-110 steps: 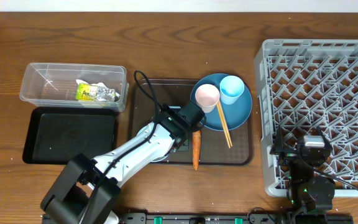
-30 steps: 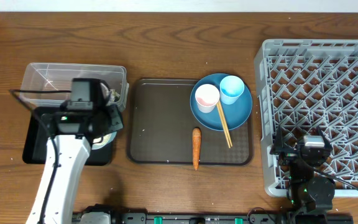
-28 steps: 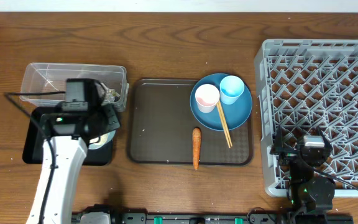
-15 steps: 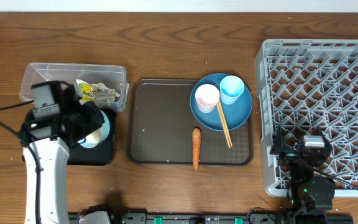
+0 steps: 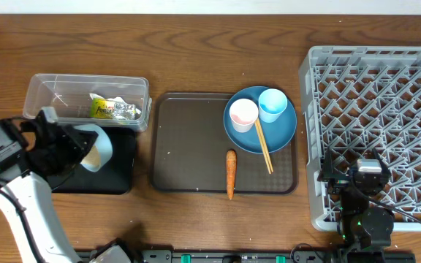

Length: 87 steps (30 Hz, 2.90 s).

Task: Sort waste into correct bins and load items into the dishwasher rack
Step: 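Tilt the bowl with the left gripper to pour rice onto the black tray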

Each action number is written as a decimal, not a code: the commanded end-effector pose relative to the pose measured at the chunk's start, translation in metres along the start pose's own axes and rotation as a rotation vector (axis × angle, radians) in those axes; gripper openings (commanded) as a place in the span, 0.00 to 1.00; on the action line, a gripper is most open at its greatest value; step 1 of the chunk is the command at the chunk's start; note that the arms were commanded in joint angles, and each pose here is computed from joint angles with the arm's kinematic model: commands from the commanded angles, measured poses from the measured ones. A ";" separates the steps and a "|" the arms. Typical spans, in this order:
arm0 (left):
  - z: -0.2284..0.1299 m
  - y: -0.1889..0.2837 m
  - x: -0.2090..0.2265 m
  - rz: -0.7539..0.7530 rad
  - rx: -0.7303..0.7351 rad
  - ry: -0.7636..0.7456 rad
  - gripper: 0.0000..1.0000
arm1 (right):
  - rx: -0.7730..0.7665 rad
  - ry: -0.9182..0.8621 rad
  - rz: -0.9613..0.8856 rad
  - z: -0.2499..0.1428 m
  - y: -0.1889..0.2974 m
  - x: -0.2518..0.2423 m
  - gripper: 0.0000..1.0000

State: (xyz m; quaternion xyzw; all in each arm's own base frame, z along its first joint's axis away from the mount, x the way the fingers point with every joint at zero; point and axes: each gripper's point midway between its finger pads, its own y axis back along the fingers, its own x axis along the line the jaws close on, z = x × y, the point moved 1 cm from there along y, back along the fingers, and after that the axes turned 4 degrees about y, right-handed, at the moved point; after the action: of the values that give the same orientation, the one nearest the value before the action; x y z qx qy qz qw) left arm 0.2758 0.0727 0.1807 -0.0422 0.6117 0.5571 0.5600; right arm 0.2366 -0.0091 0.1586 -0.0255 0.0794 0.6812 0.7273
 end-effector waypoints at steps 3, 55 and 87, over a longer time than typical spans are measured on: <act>0.001 0.011 0.000 -0.158 -0.038 0.019 0.06 | 0.005 0.010 -0.002 -0.001 0.000 0.000 0.99; 0.021 0.063 0.046 -0.596 -0.255 0.280 0.07 | 0.005 0.010 -0.002 -0.001 0.000 0.000 0.99; 0.022 0.051 0.033 -0.617 -0.173 0.300 0.10 | 0.005 0.010 -0.002 -0.001 0.000 0.000 0.99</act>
State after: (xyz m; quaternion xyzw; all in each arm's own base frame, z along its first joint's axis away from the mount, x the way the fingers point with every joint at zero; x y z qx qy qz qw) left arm 0.2426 0.1278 0.1900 -0.3480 0.5972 0.4106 0.5947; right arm 0.2366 -0.0091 0.1585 -0.0254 0.0796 0.6812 0.7273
